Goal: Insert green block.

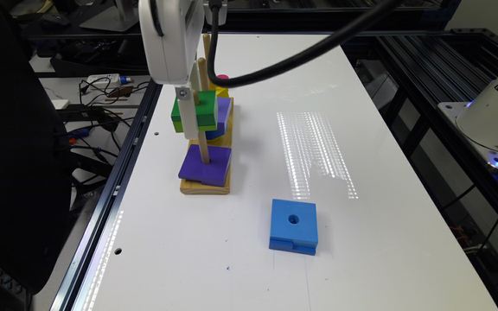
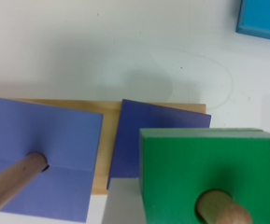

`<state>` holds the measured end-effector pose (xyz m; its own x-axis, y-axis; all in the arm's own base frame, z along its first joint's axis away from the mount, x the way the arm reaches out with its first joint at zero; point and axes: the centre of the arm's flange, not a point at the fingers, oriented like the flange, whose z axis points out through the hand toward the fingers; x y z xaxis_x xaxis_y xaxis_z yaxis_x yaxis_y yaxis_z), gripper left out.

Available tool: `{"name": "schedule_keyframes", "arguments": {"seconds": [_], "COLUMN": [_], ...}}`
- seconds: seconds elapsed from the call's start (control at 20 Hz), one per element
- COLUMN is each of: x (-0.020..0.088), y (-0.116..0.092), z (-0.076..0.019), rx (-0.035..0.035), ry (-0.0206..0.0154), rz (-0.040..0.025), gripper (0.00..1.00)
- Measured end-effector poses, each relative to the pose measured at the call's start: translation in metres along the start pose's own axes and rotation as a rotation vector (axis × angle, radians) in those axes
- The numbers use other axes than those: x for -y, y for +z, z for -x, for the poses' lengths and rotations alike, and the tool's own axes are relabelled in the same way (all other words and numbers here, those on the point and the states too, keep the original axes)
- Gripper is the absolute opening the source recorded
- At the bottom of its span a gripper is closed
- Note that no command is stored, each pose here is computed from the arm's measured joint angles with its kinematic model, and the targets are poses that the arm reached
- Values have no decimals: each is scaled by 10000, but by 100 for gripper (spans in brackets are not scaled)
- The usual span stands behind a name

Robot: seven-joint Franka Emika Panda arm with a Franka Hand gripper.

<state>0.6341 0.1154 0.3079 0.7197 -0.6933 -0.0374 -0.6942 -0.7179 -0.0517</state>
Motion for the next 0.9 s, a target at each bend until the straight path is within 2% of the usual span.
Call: {"name": "schedule_keyframes", "arguments": {"seconds": [0.55, 0.9], "x": [0, -3], "y": [0, 88], "z": [0, -11], "rx": [-1, 38], "ry": [0, 4], "rz": [-1, 25], "gripper": [0, 0]}}
